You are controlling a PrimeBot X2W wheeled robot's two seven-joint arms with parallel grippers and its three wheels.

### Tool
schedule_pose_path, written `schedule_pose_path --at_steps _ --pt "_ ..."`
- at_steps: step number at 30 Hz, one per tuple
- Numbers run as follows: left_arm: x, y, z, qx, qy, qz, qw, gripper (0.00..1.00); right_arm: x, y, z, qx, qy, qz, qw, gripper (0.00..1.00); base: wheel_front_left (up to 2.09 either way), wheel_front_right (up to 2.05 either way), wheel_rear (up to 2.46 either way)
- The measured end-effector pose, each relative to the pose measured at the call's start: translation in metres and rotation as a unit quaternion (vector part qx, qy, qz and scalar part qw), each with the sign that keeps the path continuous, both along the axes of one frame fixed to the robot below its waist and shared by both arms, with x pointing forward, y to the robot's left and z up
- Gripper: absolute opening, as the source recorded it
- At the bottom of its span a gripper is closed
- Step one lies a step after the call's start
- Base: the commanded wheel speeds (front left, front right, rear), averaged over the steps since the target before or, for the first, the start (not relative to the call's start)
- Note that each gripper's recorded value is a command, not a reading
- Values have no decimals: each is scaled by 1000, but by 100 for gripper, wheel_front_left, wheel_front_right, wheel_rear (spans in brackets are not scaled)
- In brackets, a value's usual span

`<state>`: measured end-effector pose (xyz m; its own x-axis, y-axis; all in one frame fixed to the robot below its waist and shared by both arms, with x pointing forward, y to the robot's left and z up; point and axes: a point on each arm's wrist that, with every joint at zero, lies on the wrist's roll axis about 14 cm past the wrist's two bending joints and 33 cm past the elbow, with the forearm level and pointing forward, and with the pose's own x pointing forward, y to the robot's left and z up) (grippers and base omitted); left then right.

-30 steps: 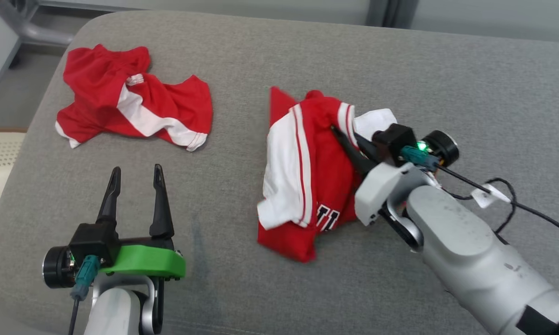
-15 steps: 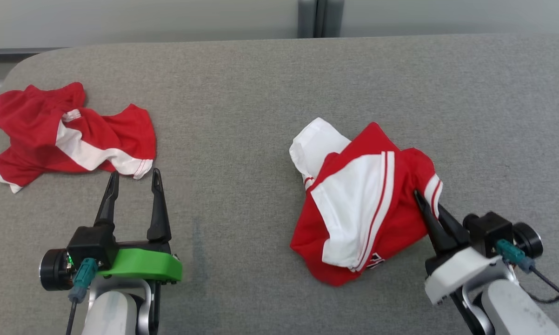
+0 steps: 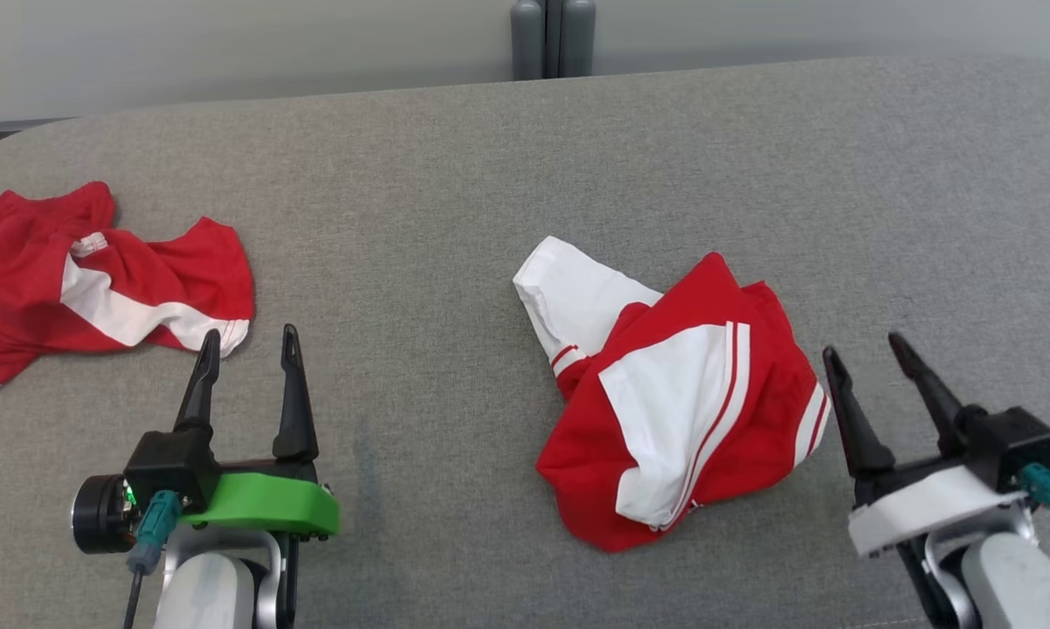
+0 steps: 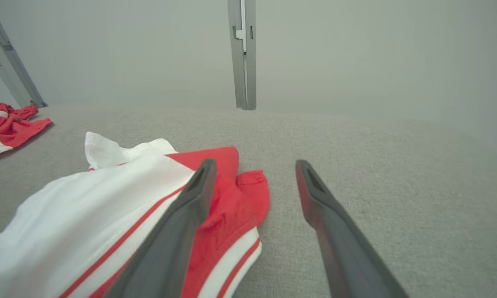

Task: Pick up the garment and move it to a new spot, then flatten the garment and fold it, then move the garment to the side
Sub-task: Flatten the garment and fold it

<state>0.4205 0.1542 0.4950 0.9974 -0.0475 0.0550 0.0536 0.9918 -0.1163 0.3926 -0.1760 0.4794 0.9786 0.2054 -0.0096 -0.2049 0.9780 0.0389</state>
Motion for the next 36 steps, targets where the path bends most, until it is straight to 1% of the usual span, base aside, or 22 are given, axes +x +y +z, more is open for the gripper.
schedule_pose_path --at_steps 3,5,8,11,13,17,19,20,22,26,28,30,33,36 --pt "1 -3 -1 -1 1 -4 1000 100 22 -2 30 -22 -45 14 999 100 0 0 0" --pt "2 -5 -3 -1 3 -7 1000 100 38 1 46 -37 -60 27 997 100 0 0 0" --pt "3 -7 -5 -2 6 -10 1000 100 66 9 61 -61 -59 47 995 100 0 0 0" --pt "3 -5 -5 -3 7 -7 1000 100 86 24 61 -80 -34 71 994 100 0 0 0" --pt "2 -2 -7 -5 10 -3 1000 100 98 30 50 -100 2 83 992 100 0 0 0" --pt "2 3 -8 -8 13 6 1000 100 112 44 28 -114 58 104 986 100 0 0 0" --pt "1 5 -10 -9 16 10 1000 100 115 47 11 -127 93 113 981 100 0 0 0" --pt "1 7 -10 -9 16 12 1000 100 115 50 2 -122 110 117 980 100 0 0 0" --pt "0 9 -12 -8 19 17 1000 100 113 55 -18 -135 147 126 972 100 0 0 0" --pt "-2 14 -14 -8 22 25 999 100 108 59 -51 -135 206 135 960 100 0 0 0" --pt "-3 17 -15 -7 24 29 999 100 106 57 -65 -145 229 135 953 100 0 0 0" --pt "-4 20 -15 -8 25 36 999 100 104 59 -74 -133 247 134 950 100 0 0 0" --pt "-4 22 -15 -8 25 39 999 100 94 60 -91 -133 284 137 939 100 0 0 0" --pt "-4 22 -14 -9 23 39 999 100 85 64 -99 -117 318 138 931 100 0 0 0"
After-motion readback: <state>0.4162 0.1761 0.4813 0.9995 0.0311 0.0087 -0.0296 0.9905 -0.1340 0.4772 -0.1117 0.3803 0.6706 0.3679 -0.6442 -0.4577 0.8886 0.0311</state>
